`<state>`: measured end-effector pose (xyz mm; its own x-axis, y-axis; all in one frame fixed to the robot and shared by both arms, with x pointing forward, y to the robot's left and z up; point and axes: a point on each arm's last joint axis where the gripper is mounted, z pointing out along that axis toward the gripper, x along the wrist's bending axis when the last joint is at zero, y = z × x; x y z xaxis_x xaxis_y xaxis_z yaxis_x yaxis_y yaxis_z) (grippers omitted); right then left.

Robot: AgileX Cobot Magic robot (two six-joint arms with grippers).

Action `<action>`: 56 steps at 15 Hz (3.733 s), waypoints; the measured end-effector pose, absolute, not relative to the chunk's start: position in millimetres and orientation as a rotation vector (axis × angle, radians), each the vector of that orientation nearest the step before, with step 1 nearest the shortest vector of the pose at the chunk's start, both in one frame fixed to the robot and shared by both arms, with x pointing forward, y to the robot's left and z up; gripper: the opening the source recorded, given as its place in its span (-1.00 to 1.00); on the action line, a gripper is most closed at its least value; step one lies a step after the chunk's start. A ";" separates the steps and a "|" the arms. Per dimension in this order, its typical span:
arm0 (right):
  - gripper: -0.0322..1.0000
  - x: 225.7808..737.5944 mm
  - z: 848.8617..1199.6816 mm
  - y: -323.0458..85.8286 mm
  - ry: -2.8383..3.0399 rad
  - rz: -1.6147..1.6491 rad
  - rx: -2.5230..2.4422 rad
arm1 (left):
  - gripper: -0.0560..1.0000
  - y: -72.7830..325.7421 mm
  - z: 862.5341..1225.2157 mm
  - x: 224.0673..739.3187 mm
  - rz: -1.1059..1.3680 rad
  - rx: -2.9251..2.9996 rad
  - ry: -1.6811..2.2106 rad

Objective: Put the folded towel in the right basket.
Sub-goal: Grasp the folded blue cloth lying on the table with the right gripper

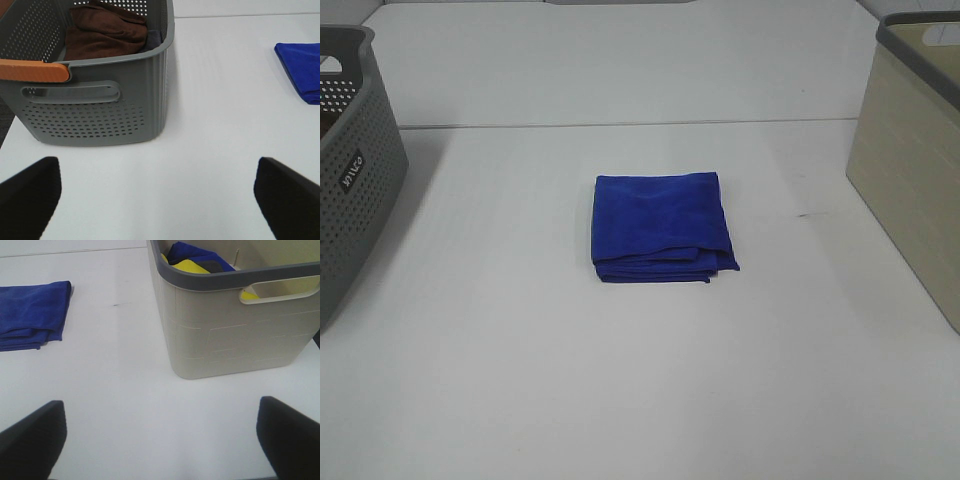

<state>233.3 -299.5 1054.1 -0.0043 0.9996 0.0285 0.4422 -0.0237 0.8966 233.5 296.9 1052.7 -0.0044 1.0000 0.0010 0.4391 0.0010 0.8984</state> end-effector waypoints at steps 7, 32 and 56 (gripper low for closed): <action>0.97 233.3 1054.1 -299.5 1.534 0.985 1.555 | 0.95 296.9 1052.7 233.5 0.962 1.534 1.539; 0.97 650.8 972.9 -171.0 2.315 0.860 2.220 | 0.95 296.9 1052.7 233.5 0.962 1.534 1.539; 0.54 686.1 863.6 -100.4 2.366 0.865 2.454 | 0.95 296.9 1052.7 233.5 0.962 1.534 1.539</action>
